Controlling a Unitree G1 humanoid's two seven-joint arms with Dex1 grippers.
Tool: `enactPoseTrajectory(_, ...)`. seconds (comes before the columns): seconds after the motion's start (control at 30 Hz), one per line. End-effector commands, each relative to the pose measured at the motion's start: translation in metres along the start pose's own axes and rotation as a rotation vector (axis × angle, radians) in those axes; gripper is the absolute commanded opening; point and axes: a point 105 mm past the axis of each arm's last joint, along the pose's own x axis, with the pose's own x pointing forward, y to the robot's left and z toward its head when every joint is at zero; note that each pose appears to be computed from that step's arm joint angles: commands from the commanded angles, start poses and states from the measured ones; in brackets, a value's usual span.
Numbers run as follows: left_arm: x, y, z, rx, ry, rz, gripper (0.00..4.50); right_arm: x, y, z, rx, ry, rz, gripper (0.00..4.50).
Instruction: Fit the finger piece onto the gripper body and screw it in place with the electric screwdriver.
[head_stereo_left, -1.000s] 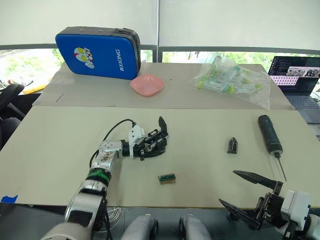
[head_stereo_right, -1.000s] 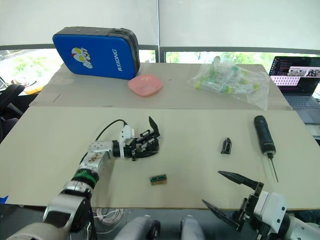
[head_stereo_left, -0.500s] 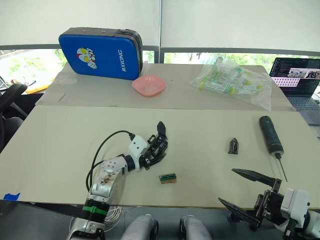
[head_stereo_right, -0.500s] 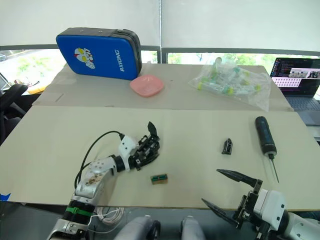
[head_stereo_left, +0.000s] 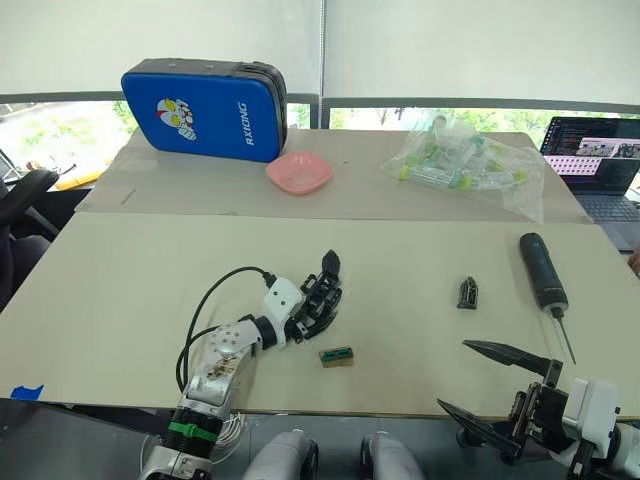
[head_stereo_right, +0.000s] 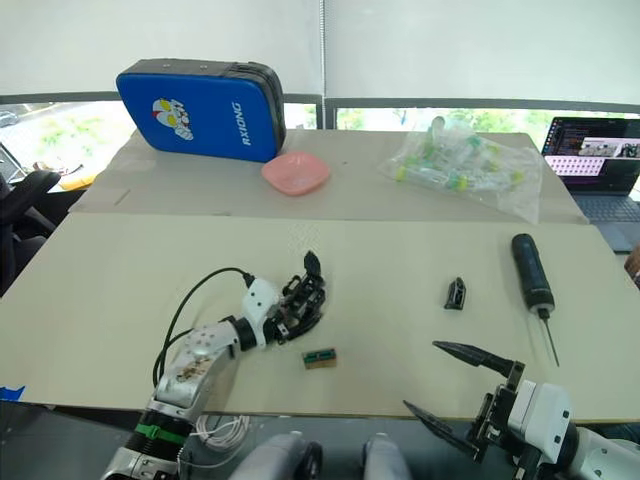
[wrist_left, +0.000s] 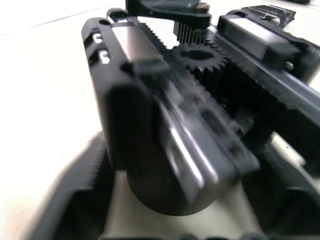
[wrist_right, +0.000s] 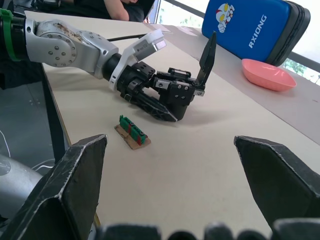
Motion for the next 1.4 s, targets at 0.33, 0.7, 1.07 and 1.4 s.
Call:
enactPoseTrajectory(0.33, -0.038, 0.02, -0.013, 0.004, 0.079, -0.196, 4.42, 0.004, 0.001, 0.01, -0.029, -0.039, 0.021, 4.5)
enactPoseTrajectory(0.7, -0.059, 0.064, -0.006, 0.172, 0.102, -0.453, 4.42, 0.004, -0.002, 0.011, -0.027, -0.038, 0.047, 4.5)
enactPoseTrajectory(1.07, -0.011, 0.049, 0.02, 0.223, 0.055, -0.637, 4.42, 0.005, -0.009, 0.014, -0.05, -0.032, 0.07, 4.5)
enactPoseTrajectory(1.4, 0.01, 0.036, 0.025, 0.263, 0.049, -0.688, 4.42, -0.002, -0.01, 0.018, -0.067, 0.004, 0.046, 4.5)
